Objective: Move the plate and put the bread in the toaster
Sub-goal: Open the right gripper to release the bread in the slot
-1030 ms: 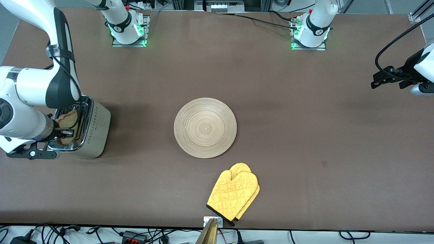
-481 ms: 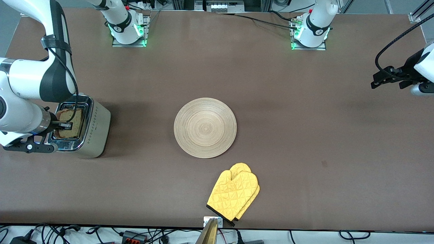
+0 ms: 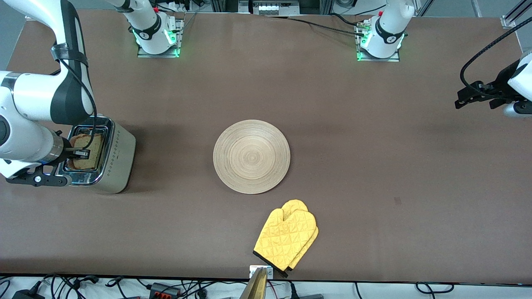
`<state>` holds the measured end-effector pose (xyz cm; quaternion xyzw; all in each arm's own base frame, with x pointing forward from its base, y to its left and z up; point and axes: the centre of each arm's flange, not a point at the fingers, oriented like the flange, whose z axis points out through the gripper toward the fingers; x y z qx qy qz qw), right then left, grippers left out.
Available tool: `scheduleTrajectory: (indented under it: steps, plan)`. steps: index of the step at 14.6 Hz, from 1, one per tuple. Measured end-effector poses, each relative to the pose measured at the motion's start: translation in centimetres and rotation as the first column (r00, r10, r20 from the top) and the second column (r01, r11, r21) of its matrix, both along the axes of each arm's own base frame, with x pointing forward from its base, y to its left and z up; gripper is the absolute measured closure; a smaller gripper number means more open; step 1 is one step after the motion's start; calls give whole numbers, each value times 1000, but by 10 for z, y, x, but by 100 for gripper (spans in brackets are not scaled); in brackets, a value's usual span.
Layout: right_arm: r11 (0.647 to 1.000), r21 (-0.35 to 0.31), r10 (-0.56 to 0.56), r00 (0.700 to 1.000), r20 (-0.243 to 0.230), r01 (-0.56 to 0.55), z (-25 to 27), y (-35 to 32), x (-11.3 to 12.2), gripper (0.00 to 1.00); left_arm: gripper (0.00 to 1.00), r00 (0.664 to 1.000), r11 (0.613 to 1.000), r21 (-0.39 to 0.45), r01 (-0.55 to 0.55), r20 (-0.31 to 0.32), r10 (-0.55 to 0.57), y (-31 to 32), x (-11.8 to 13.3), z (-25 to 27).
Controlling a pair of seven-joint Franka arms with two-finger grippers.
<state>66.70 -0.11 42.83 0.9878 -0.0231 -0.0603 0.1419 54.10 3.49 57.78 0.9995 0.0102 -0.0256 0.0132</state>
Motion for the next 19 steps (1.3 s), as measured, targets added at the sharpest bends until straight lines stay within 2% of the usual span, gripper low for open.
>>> scheduleTrajectory:
  steps: [4, 5, 9, 13, 14, 16, 19]
  plan:
    - [1000, -7, 12, 1000, 11, -12, -6, -5, -9, 89, 0, 1000, 1000, 0, -1, 0, 1, 0, 0, 0]
    - [1000, -7, 12, 1000, 12, -11, -5, -5, -9, 85, 0, 1000, 1000, 0, -1, 0, 1, 1, 0, 0]
    - [1000, 1, 2, 1000, 0, -2, 6, -5, -15, 45, 0, 1000, 1000, 0, -2, 0, 2, 1, 0, 0]
    - [991, 125, -51, 998, -44, 56, 76, 7, -38, 6, 0, 1000, 1000, 0, -2, 0, 2, 1, 0, 0]
    - [989, 138, -54, 997, -51, 60, 96, 10, -43, 0, 0, 1000, 1000, 0, -2, 0, 2, 1, 0, 0]
    - [983, 173, -57, 996, -66, 68, 126, 17, -50, 0, 0, 1000, 1000, 0, -2, 0, 2, 1, 0, 0]
    - [960, 269, -57, 996, -62, 72, 146, 28, -52, 0, 0, 1000, 1000, 0, -2, 0, 2, 1, 0, 0]
